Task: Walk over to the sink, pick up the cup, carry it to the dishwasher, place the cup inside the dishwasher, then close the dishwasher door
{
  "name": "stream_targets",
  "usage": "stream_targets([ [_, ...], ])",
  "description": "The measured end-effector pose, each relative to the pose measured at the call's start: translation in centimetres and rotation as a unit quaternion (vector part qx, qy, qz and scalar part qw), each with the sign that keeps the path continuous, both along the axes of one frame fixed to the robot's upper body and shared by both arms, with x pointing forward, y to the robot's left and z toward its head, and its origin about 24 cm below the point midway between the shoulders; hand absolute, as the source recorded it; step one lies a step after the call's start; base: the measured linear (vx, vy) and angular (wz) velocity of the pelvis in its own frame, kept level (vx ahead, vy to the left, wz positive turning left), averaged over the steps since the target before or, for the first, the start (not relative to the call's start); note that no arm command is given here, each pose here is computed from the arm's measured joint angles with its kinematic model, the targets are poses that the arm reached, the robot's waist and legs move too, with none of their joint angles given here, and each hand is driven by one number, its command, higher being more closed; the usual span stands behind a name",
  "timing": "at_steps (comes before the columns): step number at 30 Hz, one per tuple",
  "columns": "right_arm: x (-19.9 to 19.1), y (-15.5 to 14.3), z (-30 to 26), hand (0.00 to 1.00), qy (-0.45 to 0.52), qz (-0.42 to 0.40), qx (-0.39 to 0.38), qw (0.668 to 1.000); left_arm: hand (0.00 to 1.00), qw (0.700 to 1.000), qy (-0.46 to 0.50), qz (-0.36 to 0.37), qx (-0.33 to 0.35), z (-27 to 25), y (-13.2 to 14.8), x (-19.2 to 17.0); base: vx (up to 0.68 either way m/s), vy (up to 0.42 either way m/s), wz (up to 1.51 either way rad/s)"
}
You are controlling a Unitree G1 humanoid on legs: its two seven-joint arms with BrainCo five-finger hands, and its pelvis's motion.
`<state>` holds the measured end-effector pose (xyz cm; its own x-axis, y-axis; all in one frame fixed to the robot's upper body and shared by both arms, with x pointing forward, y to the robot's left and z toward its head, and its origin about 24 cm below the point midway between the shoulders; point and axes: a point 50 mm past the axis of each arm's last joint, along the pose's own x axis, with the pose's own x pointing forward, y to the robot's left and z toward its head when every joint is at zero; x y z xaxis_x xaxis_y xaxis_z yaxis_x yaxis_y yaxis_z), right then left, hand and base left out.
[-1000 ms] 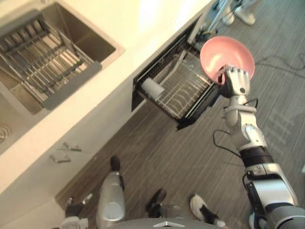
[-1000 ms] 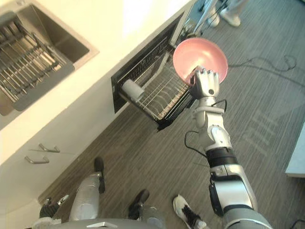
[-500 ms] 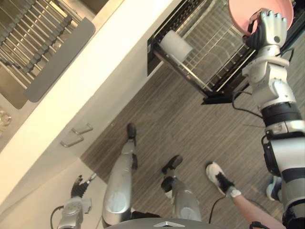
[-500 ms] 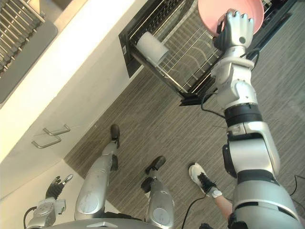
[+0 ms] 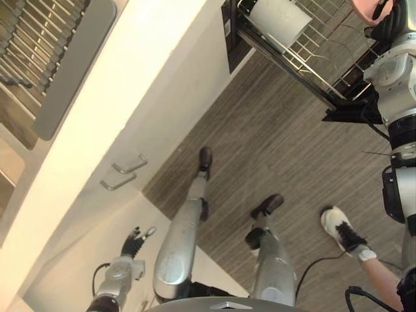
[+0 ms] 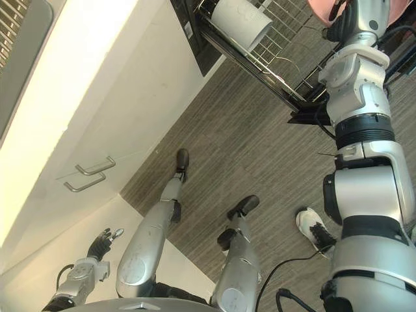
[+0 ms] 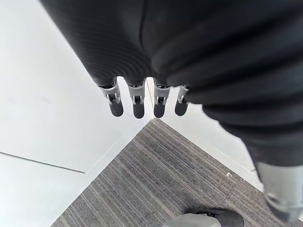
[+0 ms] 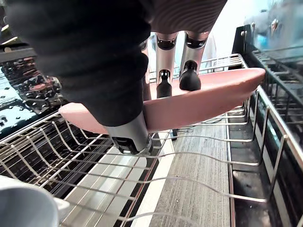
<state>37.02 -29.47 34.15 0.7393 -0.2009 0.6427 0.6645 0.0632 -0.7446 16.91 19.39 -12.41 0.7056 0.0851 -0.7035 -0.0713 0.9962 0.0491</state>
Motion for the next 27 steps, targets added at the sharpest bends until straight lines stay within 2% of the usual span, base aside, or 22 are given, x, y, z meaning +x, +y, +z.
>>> stream_targets([
  [10, -0.3, 0.3, 0.4, 0.00, -0.041, 0.009, -0.006, 0.999, 0.00, 1.000, -0.009, 0.002, 0.005, 0.3, 0.2, 0.5, -0.04, 0.053, 0.03],
  [13, -0.8, -0.1, 0.8, 0.00, -0.084, 0.012, 0.021, 0.996, 0.00, 1.000, -0.016, 0.006, 0.019, 0.6, 0.7, 0.7, -0.07, 0.031, 0.04],
  [17, -2.5, -2.4, 0.7, 0.00, -0.161, 0.003, 0.115, 0.980, 0.00, 0.999, -0.025, 0.029, 0.025, 0.8, 1.5, 0.8, -0.06, -0.004, 0.01],
  [20, -4.4, -6.4, -0.9, 0.00, -0.222, -0.017, 0.268, 0.937, 0.00, 0.998, -0.026, 0.045, 0.032, 0.8, 2.0, 0.6, -0.03, -0.026, -0.01],
  [21, -5.3, -8.5, -2.7, 0.00, -0.252, -0.013, 0.381, 0.889, 0.00, 0.998, -0.025, 0.055, 0.034, 0.8, 2.3, 0.3, -0.02, -0.038, -0.05],
  [22, -5.7, -9.3, -3.4, 0.00, -0.263, -0.012, 0.421, 0.868, 0.00, 0.997, -0.025, 0.057, 0.035, 0.7, 2.3, 0.2, -0.02, -0.040, -0.07],
  [24, -6.6, -11.4, -6.2, 0.00, -0.289, -0.010, 0.536, 0.793, 0.00, 0.997, -0.020, 0.061, 0.038, 0.6, 2.3, -0.1, -0.03, -0.046, -0.09],
  [25, -6.7, -12.0, -8.0, 1.00, -0.291, -0.013, 0.591, 0.752, 0.00, 0.997, -0.018, 0.061, 0.038, 0.5, 2.3, -0.2, -0.05, -0.057, -0.18],
  [27, -6.4, -12.3, -10.5, 1.00, -0.277, -0.008, 0.656, 0.702, 0.00, 0.997, -0.017, 0.063, 0.038, 0.5, 2.1, -0.2, -0.07, -0.063, -0.28],
])
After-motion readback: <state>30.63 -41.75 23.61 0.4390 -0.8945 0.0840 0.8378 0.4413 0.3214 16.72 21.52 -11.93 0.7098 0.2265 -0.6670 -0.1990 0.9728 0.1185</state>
